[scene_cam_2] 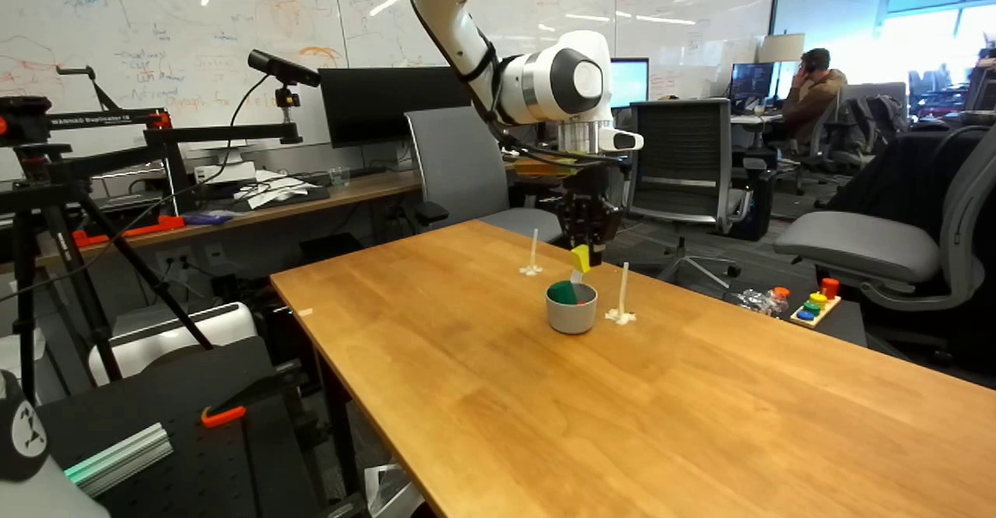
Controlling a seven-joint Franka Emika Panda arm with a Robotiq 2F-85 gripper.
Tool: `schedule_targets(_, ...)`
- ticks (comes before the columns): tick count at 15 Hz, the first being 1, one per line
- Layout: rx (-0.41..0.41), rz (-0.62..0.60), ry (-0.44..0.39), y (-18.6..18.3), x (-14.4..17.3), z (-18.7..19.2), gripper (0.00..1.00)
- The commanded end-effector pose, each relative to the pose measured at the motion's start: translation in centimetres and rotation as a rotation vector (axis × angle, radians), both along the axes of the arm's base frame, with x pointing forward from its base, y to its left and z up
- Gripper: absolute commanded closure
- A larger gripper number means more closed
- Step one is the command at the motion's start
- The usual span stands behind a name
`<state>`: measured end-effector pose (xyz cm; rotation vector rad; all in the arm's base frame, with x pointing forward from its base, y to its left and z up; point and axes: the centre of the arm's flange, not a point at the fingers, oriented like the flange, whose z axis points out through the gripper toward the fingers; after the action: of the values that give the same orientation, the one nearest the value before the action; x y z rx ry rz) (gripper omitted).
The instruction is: Put the cubes in the mug cup
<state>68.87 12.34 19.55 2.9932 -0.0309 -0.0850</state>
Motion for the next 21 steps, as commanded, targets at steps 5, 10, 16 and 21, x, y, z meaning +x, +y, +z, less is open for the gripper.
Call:
schedule_targets(5, 0.004, -0.012, 0.015, 0.3, -0.1, -0.5, 0.92)
schedule_targets(10, -0.010, -0.018, 0.046, -0.3, -0.6, -2.7, 0.92)
schedule_targets(16, -0.012, -0.030, 0.065, -1.0, -0.7, -3.1, 0.20)
schedule_targets(21, -0.010, -0.012, 0.046, -0.8, -1.2, -0.7, 0.00)
